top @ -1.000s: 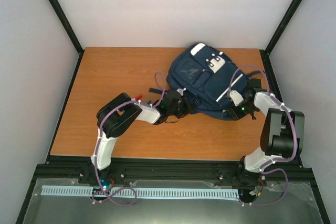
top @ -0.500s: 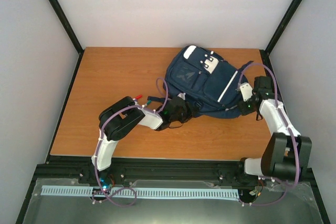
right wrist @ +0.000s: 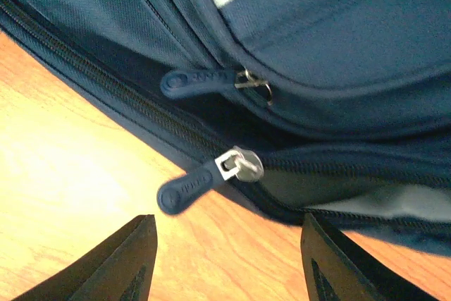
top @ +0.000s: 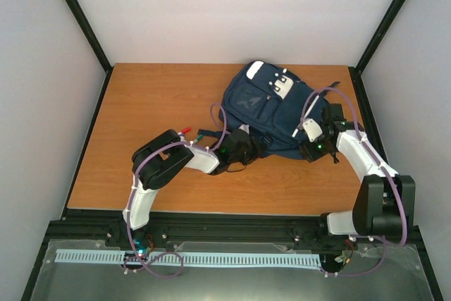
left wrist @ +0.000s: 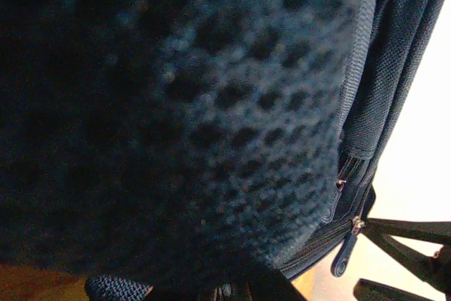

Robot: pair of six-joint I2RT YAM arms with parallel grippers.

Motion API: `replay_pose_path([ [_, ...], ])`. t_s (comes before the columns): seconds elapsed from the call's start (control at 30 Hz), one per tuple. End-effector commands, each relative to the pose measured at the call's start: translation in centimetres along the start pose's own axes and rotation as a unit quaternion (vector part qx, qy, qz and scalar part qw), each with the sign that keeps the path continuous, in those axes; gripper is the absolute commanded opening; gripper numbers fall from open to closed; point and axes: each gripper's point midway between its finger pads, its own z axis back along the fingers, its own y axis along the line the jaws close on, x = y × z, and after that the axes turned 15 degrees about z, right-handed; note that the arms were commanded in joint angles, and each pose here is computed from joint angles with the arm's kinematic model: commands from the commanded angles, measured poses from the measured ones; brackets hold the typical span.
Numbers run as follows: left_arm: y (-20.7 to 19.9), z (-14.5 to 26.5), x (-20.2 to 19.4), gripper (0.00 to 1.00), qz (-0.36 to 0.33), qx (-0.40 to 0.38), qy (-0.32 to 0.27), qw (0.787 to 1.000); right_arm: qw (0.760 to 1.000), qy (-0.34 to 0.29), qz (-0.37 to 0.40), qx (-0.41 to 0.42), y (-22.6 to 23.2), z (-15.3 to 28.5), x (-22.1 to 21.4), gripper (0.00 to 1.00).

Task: Pack the student bag
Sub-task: Zip the student bag at the center of the board.

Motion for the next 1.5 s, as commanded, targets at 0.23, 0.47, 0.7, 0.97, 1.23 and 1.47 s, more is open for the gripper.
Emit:
replay_pose_path([
  [0.23,-3.6,1.3,-3.0,0.01,-0.047,-0.017,0.031,0.998,0.998,0.04,0.033,-0.021,0.8,-2.7,2.6,0.54],
  [0.47,-3.7,1.7,-2.8,0.01,-0.055,-0.012,0.024,0.998,0.993,0.082,0.04,-0.076,-0.6,-1.9,1.2,0.44],
  [0.7,-3.4,1.5,-2.7,0.01,-0.055,-0.008,0.021,0.998,0.988,0.112,0.055,-0.092,-0.3,-1.7,-1.1,0.27],
  [0.97,-3.4,1.5,-2.6,0.01,-0.057,-0.006,0.02,0.998,0.991,0.102,0.056,-0.064,1.0,-2.5,-1.5,0.17],
  [1.23,-2.8,1.8,-2.4,0.01,-0.067,0.007,0.014,0.998,0.991,0.105,0.061,-0.054,1.1,-1.5,-1.5,0.03],
  [1.47,-0.9,1.7,-2.0,0.01,-0.069,0.03,0.008,0.997,0.99,0.114,0.063,-0.048,1.0,0.3,-2.8,0.03],
])
